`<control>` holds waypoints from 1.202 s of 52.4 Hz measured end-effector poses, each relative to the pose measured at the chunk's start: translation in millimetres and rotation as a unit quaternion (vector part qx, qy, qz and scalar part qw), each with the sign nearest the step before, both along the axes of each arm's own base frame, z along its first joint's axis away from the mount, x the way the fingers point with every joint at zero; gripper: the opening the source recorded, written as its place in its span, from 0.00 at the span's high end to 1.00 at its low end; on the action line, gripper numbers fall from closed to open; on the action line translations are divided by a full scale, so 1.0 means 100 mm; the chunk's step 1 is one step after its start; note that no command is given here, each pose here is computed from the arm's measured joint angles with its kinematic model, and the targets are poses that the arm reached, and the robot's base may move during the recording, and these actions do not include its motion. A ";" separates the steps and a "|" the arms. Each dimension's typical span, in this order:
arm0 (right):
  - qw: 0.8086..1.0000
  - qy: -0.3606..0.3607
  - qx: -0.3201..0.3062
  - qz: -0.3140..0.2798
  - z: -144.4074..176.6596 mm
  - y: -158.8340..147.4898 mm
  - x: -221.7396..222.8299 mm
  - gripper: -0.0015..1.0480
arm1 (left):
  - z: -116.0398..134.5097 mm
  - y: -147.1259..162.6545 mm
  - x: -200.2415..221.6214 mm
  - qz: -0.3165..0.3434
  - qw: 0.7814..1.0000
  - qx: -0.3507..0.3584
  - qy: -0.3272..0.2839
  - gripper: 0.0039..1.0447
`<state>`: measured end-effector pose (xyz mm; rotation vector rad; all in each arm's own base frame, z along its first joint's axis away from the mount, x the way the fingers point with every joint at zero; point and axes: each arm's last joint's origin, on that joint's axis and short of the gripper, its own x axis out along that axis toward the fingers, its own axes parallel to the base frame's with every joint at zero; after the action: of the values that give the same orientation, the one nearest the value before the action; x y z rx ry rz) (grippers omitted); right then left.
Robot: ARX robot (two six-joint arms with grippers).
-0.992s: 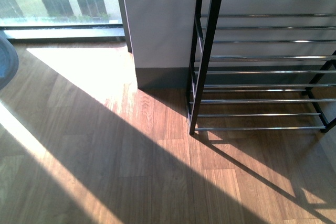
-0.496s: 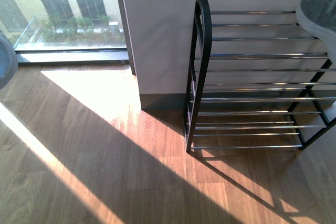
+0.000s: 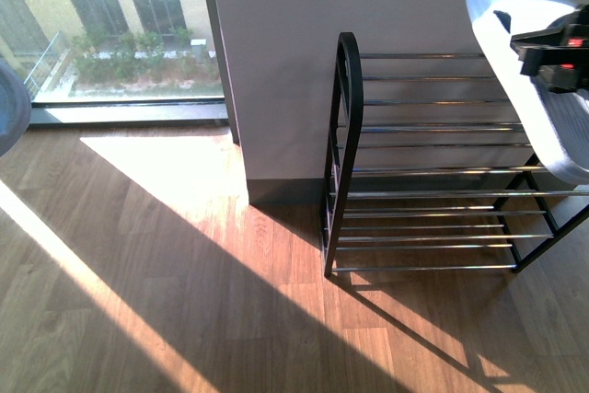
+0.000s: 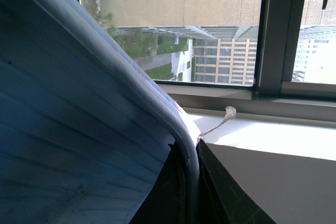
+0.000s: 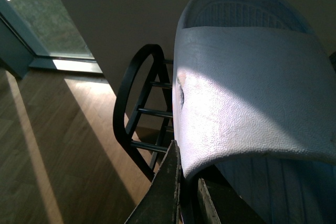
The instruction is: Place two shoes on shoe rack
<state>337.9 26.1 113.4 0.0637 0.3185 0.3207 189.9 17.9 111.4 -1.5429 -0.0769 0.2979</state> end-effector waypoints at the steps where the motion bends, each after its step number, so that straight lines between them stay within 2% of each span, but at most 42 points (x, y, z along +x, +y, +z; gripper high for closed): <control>1: 1.000 0.003 -0.002 -0.002 -0.02 0.00 0.03 0.98 | 0.00 0.00 0.00 0.000 1.000 0.000 0.000 0.98; 16: 0.995 0.067 -0.053 -0.052 -0.48 0.03 0.78 0.98 | 0.00 0.00 0.00 0.000 1.000 0.000 0.000 0.98; 26: 0.990 0.085 -0.077 -0.081 -0.69 -0.01 1.11 0.98 | 0.00 0.00 0.00 0.000 1.000 0.000 0.000 0.98; 40: 0.980 0.102 -0.113 -0.125 -0.85 -0.06 1.51 0.98 | 0.00 0.00 0.00 0.000 1.000 0.000 0.000 0.98; 47: 0.971 0.111 -0.135 -0.161 -0.85 -0.07 1.67 0.98 | 0.00 0.00 0.00 0.000 1.000 0.000 0.000 0.98; 52: 0.970 0.113 -0.138 -0.165 -0.84 -0.07 1.69 0.98 | 0.00 0.00 0.00 0.000 1.000 0.000 0.000 0.98; 63: 0.973 0.102 -0.131 -0.163 -0.82 -0.09 1.52 0.57 | 0.00 0.00 0.00 0.000 1.000 0.000 0.000 0.98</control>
<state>490.2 17.4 31.8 -0.1102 0.5442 -0.0575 189.9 17.9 111.4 -1.5429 -0.0769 0.2979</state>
